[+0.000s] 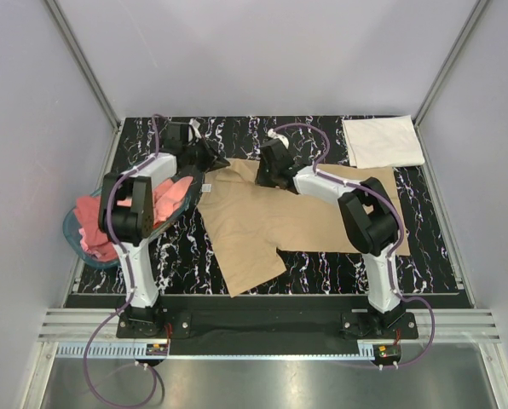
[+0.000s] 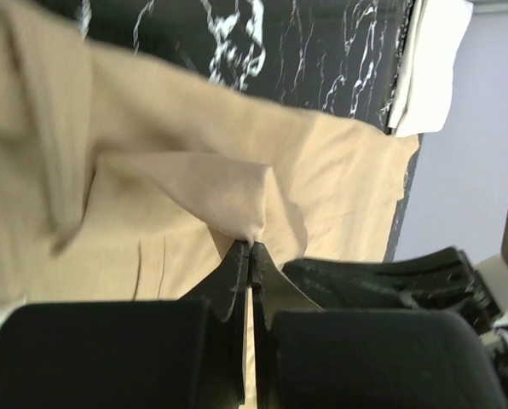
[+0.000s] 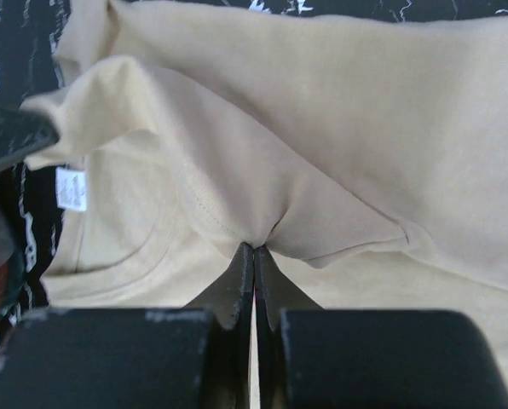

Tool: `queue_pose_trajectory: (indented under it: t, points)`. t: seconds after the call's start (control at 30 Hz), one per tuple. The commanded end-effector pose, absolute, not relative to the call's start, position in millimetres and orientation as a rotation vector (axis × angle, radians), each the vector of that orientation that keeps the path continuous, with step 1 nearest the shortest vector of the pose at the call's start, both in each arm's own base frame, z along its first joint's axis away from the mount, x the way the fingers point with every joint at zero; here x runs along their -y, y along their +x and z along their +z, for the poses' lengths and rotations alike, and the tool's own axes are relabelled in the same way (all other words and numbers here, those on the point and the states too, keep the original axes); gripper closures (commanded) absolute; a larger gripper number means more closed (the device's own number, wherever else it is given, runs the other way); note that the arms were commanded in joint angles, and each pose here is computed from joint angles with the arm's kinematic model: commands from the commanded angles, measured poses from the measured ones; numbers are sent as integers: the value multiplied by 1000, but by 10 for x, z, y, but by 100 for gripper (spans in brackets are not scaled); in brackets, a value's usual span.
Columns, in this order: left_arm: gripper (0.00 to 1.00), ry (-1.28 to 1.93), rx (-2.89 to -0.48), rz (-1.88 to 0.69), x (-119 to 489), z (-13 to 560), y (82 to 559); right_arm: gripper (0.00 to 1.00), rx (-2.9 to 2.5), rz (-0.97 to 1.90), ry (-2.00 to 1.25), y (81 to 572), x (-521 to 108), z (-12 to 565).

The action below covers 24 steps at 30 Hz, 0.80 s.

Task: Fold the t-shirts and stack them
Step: Fold the tshirt

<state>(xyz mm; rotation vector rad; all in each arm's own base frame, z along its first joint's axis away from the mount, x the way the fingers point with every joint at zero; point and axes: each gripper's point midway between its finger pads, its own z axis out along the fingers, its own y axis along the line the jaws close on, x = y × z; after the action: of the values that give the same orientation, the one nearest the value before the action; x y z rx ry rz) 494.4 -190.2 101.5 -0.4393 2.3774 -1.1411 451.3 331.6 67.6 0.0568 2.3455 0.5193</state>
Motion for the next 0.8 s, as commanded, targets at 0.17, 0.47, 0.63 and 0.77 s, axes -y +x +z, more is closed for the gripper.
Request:
queue_pose_trajectory:
  t: [0.17,0.47,0.63,0.77]
  points:
    - [100,-444,-2424,-881,1740,1154,4490,100,-2341,673,-114,4244,-3363,964]
    - [100,-471,-2507,-808,1713,1006,4181,100,-2382,737,-197,4018,-3273,980]
    - [100,-480,-2560,-757,1709,924,3949,100,-2403,770,-241,3921,-3291,936]
    - [100,-497,-2578,-729,1688,879,3876,100,-2408,789,-289,3854,-3297,945]
